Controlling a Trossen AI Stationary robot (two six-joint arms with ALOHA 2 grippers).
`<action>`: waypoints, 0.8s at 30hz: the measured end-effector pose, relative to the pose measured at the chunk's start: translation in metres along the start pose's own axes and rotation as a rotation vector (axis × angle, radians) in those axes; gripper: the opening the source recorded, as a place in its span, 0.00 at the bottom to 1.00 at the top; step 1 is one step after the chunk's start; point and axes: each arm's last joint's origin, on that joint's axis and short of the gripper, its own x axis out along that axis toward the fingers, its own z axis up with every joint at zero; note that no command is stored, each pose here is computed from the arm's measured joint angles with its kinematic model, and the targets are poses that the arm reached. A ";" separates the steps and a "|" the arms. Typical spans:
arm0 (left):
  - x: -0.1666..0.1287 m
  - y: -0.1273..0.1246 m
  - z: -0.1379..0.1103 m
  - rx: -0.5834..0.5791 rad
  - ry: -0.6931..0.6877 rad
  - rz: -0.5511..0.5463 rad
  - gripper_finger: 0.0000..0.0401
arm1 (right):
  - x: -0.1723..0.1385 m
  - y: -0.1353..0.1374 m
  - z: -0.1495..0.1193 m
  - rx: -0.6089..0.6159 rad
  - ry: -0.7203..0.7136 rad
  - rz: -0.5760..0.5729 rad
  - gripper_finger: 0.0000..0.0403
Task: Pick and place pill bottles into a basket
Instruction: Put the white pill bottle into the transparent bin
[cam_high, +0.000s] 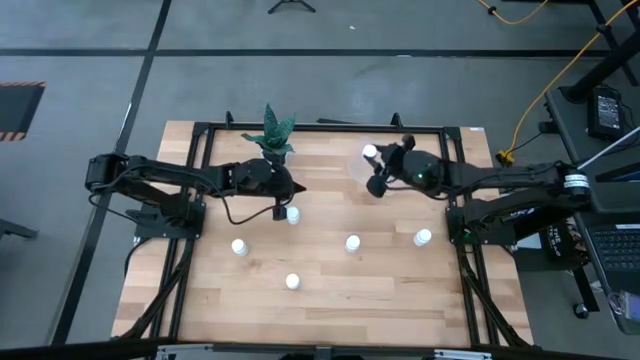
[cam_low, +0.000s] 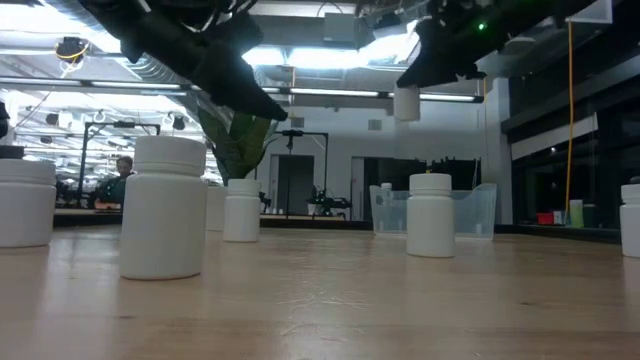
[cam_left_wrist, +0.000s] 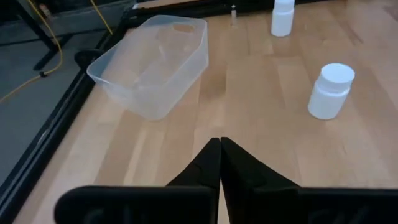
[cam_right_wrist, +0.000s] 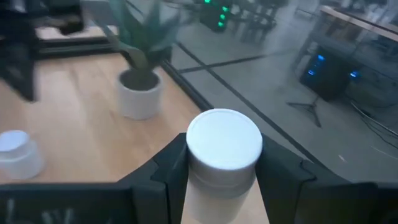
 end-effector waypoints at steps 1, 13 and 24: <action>0.000 0.000 0.001 0.010 -0.007 0.001 0.01 | 0.002 -0.001 -0.001 0.001 0.005 -0.008 0.37; 0.000 0.001 0.002 0.022 -0.019 0.007 0.02 | 0.028 -0.034 -0.007 0.048 0.063 0.043 0.37; 0.000 0.001 0.002 0.021 -0.012 0.038 0.02 | 0.053 -0.049 -0.022 0.046 0.142 0.075 0.38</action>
